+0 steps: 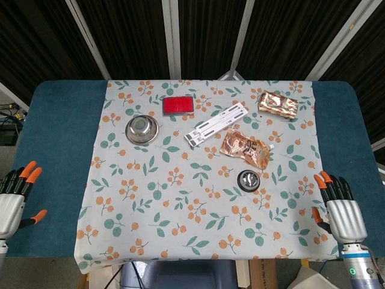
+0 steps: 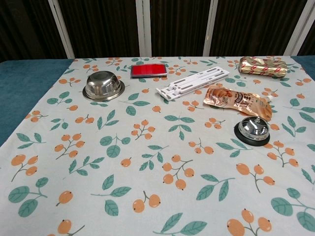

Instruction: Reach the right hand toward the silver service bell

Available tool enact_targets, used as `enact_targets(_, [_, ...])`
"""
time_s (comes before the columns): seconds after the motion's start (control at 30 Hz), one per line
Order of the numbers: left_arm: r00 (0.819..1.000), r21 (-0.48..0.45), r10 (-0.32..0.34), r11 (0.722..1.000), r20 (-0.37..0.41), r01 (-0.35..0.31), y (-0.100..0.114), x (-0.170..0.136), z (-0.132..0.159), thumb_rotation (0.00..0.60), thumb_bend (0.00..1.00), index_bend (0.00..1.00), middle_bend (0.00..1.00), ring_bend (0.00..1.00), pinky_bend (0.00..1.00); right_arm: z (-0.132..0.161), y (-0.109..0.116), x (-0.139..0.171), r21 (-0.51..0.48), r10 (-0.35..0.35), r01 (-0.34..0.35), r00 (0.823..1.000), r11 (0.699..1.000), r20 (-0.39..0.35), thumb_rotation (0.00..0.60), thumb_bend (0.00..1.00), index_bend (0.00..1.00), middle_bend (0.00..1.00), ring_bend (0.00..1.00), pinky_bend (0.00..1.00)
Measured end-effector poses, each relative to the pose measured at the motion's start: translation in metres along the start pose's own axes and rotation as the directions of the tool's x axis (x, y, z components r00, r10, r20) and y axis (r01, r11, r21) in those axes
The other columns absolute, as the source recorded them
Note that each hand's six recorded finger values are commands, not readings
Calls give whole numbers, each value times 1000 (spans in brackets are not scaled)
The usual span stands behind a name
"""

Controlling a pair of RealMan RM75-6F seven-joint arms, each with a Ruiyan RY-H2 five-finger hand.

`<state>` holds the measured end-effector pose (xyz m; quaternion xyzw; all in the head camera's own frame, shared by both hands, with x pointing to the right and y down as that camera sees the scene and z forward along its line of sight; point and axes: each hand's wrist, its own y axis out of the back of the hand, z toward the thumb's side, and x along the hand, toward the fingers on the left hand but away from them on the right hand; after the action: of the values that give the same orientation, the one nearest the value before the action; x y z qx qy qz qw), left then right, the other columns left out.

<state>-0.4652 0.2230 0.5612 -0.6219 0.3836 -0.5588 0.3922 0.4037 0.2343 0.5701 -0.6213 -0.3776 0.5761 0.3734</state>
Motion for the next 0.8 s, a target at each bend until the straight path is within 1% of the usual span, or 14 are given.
enact_targets(0.37, [1000,7,9,1000,13,-9,2,-1,2,600,65,0,0,0,0,0,-2,1,-9,13,-13,1000,1000,5,600,462,0,0,0,0])
enact_targets(0.8, [1000,-11,2,1000,14,-1,2,-1,2,600,65,0,0,0,0,5,-9,-4,-12,35,-34,999,999,10,600,462,0,0,0,0])
